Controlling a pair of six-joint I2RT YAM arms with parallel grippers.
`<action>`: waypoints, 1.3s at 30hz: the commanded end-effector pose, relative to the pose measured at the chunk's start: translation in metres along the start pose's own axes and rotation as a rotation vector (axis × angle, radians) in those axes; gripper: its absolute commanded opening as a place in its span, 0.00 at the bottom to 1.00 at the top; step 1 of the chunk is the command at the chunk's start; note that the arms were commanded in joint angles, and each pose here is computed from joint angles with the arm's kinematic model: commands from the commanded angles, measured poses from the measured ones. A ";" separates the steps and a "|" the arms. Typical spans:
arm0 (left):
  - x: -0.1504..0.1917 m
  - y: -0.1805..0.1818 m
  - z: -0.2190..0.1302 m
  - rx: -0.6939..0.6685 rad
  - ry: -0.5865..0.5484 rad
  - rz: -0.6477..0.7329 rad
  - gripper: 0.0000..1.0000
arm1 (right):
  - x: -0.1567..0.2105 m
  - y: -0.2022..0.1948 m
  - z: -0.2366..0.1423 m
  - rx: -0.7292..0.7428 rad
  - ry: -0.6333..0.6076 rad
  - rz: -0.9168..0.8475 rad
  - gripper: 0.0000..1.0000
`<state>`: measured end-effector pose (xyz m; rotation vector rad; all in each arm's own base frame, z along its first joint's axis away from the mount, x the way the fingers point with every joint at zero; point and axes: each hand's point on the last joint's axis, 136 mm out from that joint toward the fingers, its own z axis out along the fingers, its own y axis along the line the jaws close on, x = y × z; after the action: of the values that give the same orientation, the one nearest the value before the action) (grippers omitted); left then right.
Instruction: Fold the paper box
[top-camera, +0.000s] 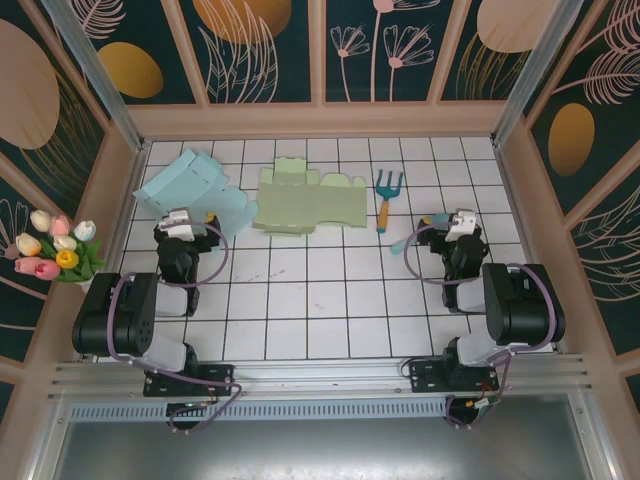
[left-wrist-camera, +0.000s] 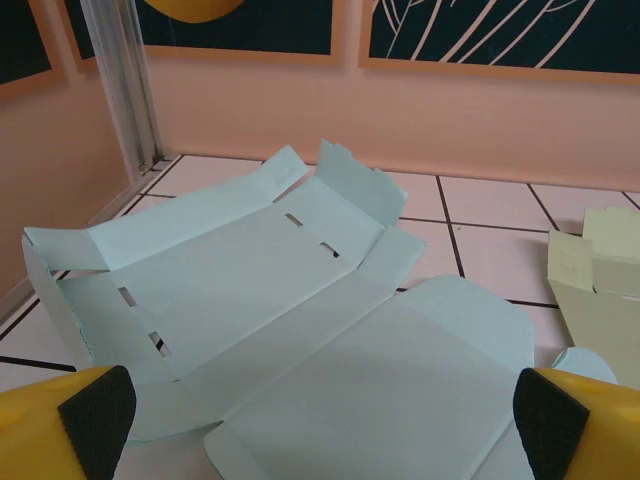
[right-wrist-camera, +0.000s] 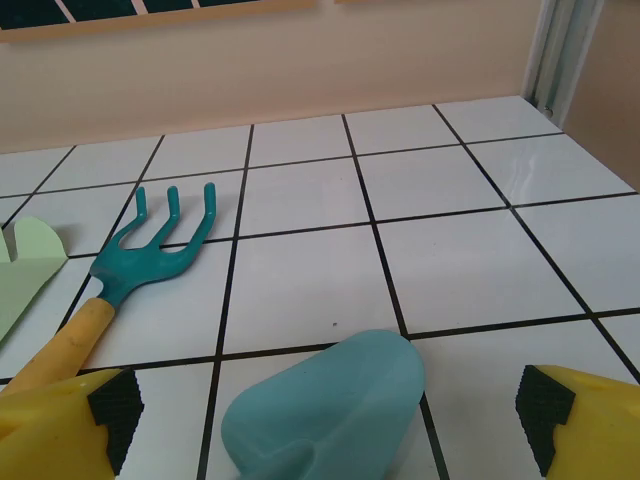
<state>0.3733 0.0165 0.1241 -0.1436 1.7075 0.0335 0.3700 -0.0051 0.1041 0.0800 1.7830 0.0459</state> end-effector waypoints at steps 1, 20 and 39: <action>-0.013 -0.004 0.002 0.009 -0.048 0.014 0.99 | -0.018 0.001 0.004 -0.016 -0.064 0.020 0.99; -0.012 -0.004 0.003 0.008 -0.046 0.011 0.99 | -0.018 0.001 0.004 -0.017 -0.064 0.019 0.99; -0.013 0.001 0.003 -0.017 -0.047 0.000 0.99 | -0.017 0.000 0.005 -0.039 -0.055 0.035 0.99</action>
<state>0.3732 0.0184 0.1247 -0.1462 1.7046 0.0476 0.3719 -0.0067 0.1062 0.0789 1.7767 0.0760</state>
